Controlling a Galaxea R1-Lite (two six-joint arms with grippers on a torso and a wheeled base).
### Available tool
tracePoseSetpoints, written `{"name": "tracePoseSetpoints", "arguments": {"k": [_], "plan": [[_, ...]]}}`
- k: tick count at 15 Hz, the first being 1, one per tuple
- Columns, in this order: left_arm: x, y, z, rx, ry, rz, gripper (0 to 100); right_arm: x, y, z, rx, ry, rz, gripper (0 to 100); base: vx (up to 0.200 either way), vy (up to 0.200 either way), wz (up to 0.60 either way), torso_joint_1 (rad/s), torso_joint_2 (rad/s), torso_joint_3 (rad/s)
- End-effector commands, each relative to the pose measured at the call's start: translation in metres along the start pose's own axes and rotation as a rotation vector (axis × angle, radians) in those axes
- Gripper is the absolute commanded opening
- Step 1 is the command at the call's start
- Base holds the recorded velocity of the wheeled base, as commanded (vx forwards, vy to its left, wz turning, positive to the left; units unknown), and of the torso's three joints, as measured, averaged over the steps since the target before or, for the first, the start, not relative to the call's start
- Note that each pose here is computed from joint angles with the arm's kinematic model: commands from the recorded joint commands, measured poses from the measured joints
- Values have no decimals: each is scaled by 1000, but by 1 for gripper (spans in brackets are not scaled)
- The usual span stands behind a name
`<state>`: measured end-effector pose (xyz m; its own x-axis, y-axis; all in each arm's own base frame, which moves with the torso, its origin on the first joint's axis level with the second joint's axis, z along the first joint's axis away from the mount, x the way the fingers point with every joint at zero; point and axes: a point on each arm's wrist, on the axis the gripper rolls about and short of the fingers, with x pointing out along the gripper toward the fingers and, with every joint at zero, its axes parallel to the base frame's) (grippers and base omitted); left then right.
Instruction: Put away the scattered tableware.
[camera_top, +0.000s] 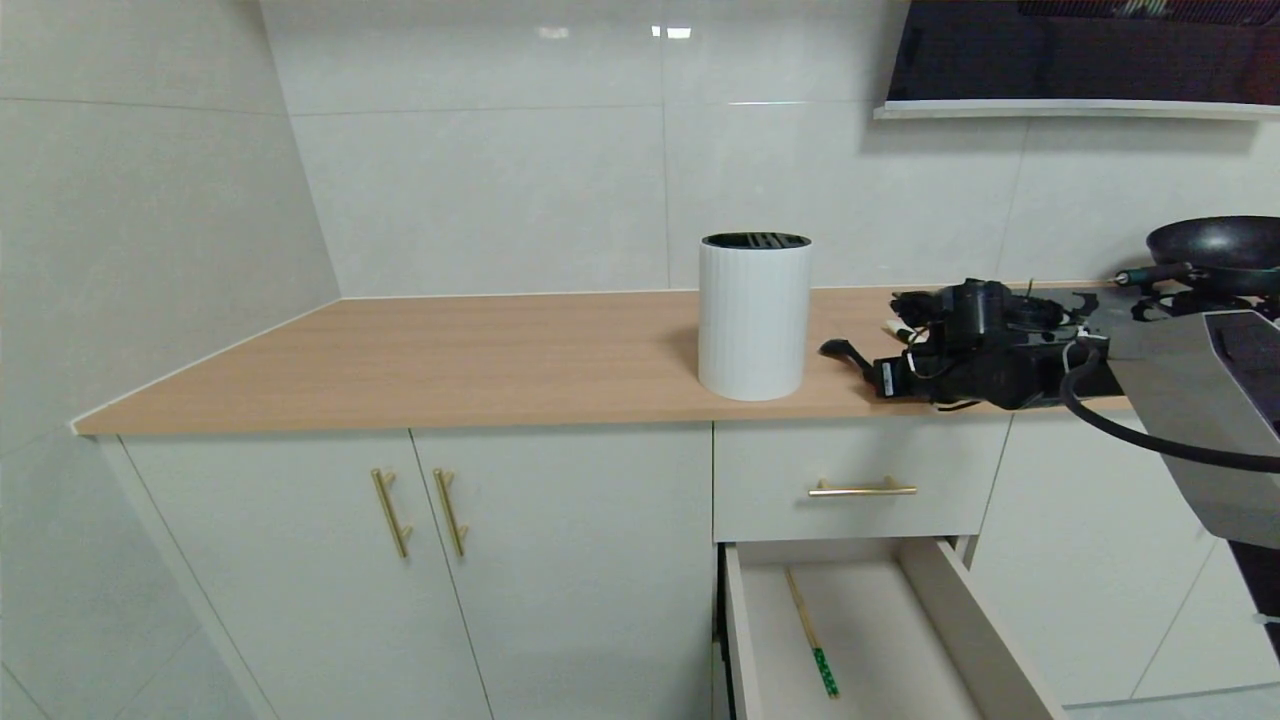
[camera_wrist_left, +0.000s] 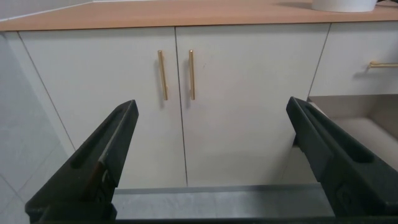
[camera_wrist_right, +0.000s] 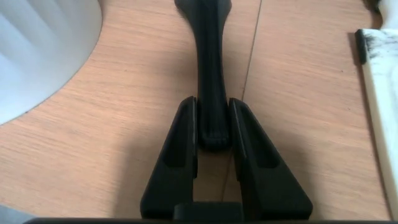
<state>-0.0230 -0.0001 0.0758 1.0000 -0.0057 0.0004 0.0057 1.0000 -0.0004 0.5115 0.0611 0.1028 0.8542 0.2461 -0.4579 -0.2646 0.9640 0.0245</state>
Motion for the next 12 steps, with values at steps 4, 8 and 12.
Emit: {"name": "tracePoseSetpoints", "arguments": {"k": [4, 8, 12], "plan": [[0, 0, 0, -1, 0, 0, 100, -16, 5, 13, 39, -16, -67, 0, 0, 0, 0, 0, 0, 0], [0, 0, 0, 0, 0, 0, 100, -99, 17, 36, 129, -25, -71, 0, 0, 0, 0, 0, 0, 0], [0, 0, 0, -1, 0, 0, 100, -164, 31, 21, 141, 21, -56, 0, 0, 0, 0, 0, 0, 0]]}}
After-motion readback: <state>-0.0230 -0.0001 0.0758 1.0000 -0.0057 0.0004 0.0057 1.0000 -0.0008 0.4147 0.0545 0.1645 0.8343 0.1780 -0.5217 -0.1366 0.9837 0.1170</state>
